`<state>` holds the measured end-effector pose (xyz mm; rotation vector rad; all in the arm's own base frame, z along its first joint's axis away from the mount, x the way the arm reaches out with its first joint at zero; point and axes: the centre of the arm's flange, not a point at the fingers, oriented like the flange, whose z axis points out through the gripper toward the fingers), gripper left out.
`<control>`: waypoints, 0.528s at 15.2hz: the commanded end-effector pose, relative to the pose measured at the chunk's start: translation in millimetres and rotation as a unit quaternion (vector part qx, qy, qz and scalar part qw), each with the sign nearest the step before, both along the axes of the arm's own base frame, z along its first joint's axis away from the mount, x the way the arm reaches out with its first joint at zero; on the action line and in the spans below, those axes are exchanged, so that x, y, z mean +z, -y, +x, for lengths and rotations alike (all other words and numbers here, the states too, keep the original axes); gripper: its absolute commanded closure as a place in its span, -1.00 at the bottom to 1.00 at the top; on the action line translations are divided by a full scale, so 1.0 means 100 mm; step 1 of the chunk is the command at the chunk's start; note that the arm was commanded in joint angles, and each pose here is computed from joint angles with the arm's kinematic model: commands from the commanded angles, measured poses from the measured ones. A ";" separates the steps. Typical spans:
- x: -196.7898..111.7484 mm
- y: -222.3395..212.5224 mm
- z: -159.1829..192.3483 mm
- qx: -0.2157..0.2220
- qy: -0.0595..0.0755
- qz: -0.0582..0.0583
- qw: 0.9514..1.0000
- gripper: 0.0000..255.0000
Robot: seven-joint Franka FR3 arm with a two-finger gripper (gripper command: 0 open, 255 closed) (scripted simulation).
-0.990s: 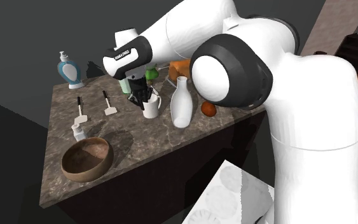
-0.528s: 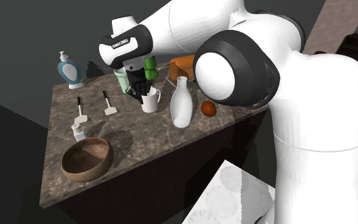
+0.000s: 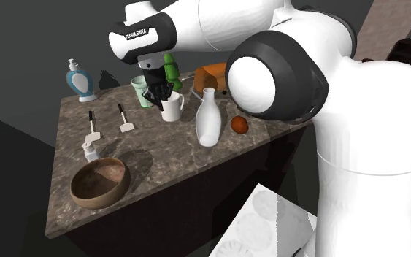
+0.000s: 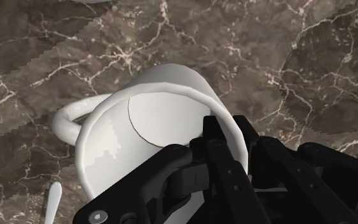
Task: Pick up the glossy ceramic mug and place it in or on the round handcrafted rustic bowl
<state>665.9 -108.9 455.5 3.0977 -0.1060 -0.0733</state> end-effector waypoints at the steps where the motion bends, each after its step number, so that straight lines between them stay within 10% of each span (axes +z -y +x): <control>1: 0.11 0.00 0.00 0.000 0.000 0.000 1.000 1.00; 8: 0.48 0.00 0.00 0.000 0.000 0.000 1.000 1.00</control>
